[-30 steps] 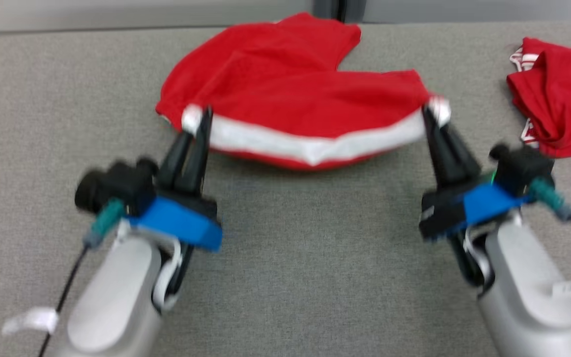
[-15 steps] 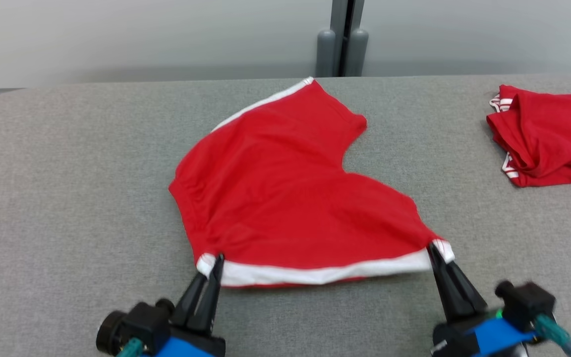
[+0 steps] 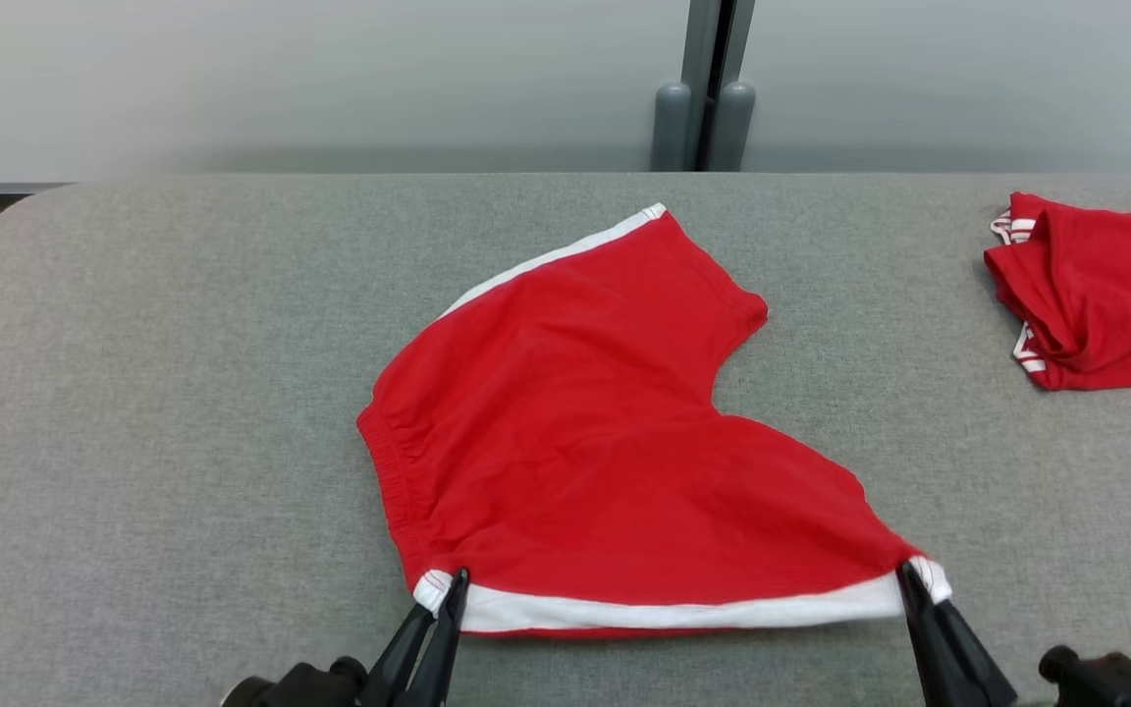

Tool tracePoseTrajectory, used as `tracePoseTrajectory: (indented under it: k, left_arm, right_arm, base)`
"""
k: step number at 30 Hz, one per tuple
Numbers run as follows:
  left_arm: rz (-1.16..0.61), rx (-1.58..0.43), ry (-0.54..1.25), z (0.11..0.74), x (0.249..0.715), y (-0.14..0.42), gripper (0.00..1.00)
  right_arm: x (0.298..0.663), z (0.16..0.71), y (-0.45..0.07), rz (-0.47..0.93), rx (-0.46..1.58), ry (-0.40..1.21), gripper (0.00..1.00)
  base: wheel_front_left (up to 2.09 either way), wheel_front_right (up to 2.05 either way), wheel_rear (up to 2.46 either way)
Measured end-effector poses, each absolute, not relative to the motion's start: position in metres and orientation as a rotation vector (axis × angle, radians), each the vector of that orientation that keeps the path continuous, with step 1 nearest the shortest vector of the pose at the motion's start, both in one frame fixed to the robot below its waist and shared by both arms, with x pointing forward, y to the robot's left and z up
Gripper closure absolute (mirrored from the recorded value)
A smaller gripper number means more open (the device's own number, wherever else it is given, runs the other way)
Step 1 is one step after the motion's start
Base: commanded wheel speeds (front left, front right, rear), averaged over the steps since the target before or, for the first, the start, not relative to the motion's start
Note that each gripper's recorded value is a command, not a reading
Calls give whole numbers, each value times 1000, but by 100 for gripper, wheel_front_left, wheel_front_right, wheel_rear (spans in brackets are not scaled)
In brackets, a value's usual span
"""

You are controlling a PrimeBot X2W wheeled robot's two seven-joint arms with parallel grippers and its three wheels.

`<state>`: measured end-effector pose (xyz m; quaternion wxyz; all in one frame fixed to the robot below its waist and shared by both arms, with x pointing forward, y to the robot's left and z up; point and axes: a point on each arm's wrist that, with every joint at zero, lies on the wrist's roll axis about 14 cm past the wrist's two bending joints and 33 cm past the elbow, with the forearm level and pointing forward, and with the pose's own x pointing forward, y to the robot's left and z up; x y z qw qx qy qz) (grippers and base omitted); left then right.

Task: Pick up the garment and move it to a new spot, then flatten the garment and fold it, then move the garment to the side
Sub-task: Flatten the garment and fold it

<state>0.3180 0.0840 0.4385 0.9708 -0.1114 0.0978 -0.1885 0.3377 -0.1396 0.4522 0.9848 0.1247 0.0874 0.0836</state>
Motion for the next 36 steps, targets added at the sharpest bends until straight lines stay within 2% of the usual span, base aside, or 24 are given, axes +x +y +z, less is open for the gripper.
tracePoseTrajectory:
  k: [3,12,24,36]
  left_arm:
    - [-378,-237,194,440,324,84,100]
    - [-350,-241,92,463,372,91,100]
    - [-276,-231,55,464,431,115,100]
    - [-178,-212,92,438,476,143,100]
  right_arm:
    - [350,462,-137,176,248,141,100]
    - [424,501,-121,263,188,17,100]
    - [531,506,-83,376,97,20,100]
    - [619,472,-42,433,52,105,100]
  base:
    - [0,0,0]
    - [0,0,0]
    - [0,0,0]
    - [0,0,0]
